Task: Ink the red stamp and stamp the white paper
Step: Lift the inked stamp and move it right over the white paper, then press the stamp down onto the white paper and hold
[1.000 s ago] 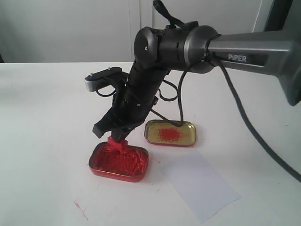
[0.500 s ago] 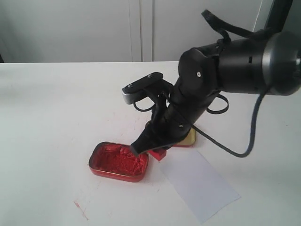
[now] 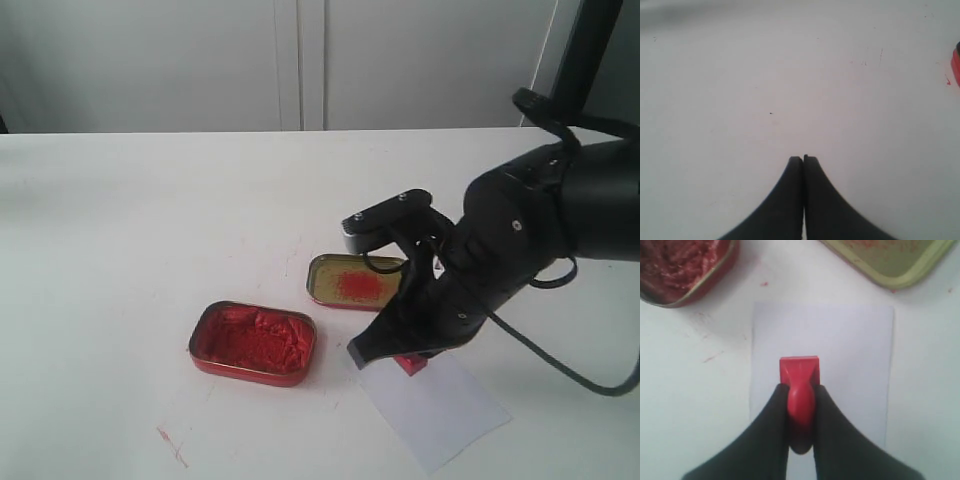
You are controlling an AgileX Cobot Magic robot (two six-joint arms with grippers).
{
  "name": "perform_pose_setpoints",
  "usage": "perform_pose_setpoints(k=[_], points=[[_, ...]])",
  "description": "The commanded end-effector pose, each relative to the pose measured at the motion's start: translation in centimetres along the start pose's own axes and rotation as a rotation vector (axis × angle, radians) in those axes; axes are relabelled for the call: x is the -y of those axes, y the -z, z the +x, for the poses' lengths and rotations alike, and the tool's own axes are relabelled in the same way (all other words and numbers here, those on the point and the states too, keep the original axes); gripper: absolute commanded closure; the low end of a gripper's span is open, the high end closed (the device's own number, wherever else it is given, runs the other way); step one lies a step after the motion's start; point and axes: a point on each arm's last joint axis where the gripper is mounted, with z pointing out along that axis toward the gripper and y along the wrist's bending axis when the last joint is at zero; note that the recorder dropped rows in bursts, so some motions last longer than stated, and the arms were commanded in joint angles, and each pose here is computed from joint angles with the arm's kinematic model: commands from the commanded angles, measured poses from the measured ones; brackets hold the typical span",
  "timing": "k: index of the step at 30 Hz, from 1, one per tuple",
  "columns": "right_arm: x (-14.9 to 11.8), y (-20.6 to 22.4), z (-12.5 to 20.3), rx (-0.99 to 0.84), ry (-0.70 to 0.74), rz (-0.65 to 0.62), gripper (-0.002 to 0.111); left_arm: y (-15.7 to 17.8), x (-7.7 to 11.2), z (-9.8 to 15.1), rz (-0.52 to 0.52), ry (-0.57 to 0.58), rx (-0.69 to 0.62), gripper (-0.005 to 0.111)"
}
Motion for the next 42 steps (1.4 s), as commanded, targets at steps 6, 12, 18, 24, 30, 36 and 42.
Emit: perform_pose_setpoints(k=[6,12,18,24,30,36,42], points=[[1.5,-0.7,1.7,0.041,-0.046,0.024,0.108,-0.1,0.0,0.3,0.002,0.012,-0.011,0.107],[1.5,-1.9,2.5,0.001,-0.069,0.024,0.108,-0.1,0.0,0.3,0.002,0.012,-0.011,0.107],[1.5,-2.0,2.2,0.027,-0.099,0.023,0.108,-0.1,0.0,0.3,0.002,0.012,-0.011,0.107],[1.5,-2.0,2.2,0.034,-0.113,0.023,0.108,-0.1,0.0,0.3,0.002,0.012,-0.011,0.107],[0.9,-2.1,2.3,0.036,-0.135,0.016,0.108,-0.1,0.0,0.3,0.002,0.012,-0.011,0.107],[0.3,-2.5,3.0,0.048,-0.161,0.036,0.108,-0.1,0.0,0.3,0.002,0.012,-0.011,0.107],[0.3,-2.6,3.1,0.054,-0.154,0.037,0.108,-0.1,0.0,0.3,0.002,0.012,-0.011,0.107]])
